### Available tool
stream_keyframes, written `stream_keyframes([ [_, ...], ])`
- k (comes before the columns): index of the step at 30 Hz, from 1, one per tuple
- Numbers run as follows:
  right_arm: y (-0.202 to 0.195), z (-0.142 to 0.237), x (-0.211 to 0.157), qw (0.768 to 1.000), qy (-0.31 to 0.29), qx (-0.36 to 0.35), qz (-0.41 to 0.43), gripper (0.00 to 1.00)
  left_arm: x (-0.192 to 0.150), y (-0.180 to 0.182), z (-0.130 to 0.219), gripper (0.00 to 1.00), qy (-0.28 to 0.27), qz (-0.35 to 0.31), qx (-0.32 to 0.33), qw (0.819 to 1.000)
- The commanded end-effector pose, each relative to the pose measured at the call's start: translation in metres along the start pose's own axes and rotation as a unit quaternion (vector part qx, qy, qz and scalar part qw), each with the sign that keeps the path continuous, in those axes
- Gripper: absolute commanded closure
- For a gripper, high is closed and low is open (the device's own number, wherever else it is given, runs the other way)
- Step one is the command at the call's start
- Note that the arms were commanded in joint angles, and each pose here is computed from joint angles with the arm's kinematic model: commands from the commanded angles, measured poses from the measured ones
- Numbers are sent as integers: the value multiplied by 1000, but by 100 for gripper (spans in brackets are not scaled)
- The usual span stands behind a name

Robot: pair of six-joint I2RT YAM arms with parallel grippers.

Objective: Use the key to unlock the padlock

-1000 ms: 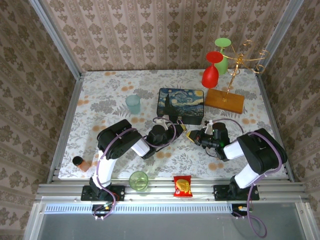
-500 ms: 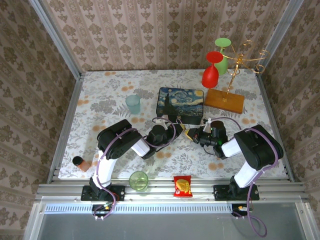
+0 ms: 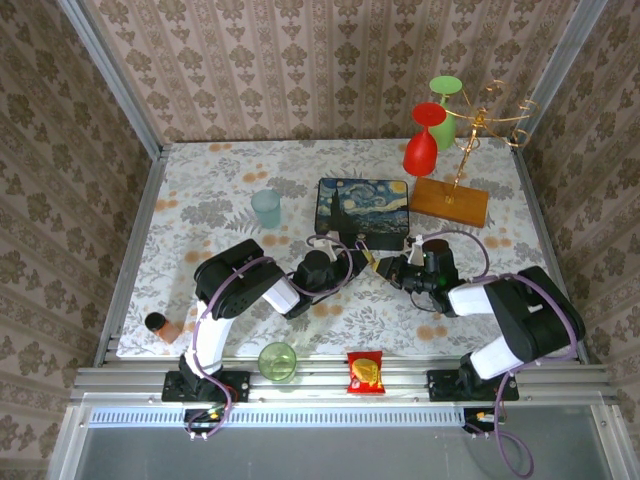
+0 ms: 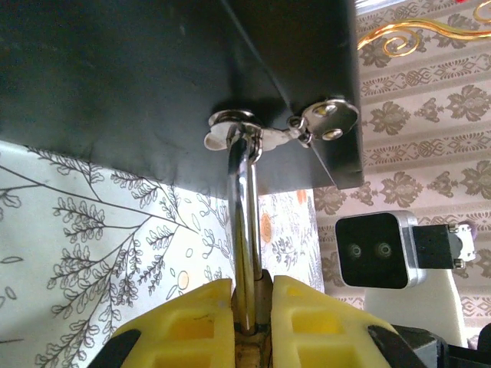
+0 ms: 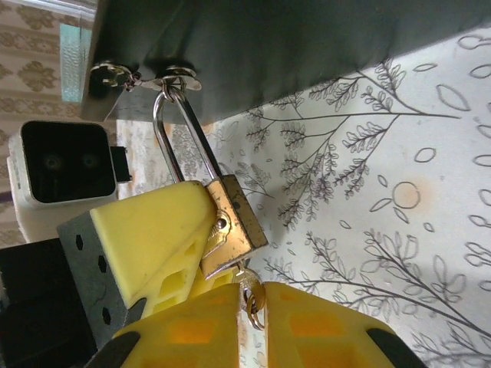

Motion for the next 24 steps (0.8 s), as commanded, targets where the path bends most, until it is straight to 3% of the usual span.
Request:
stream_keyframes([
  [1,6,2,4,997,-1,-22,67,86,-2,-12,2,100,9,-1,-30,1000],
  [13,17,-7,3,994,20,19,103,79,-2,-20,0,100,10,4,-40,999],
  [17,19,-10,2,993,21,9,120,85,-3,-23,-1,100,12,5,-45,999],
  [24,13,-9,-3,986,-3,-45,161,88,-6,-24,-2,100,14,9,-45,999],
])
Point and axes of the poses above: each hand's point on the last joint's axis, 136 mm out from that joint toward the fingers, its own z axis back along the fingers, its own y axis along the line the jaws close on, x = y × z, the point moved 5 cm from there along z, back along the fingers, and after that the axes turned 10 degrees about -z, right-handed, at the moved point
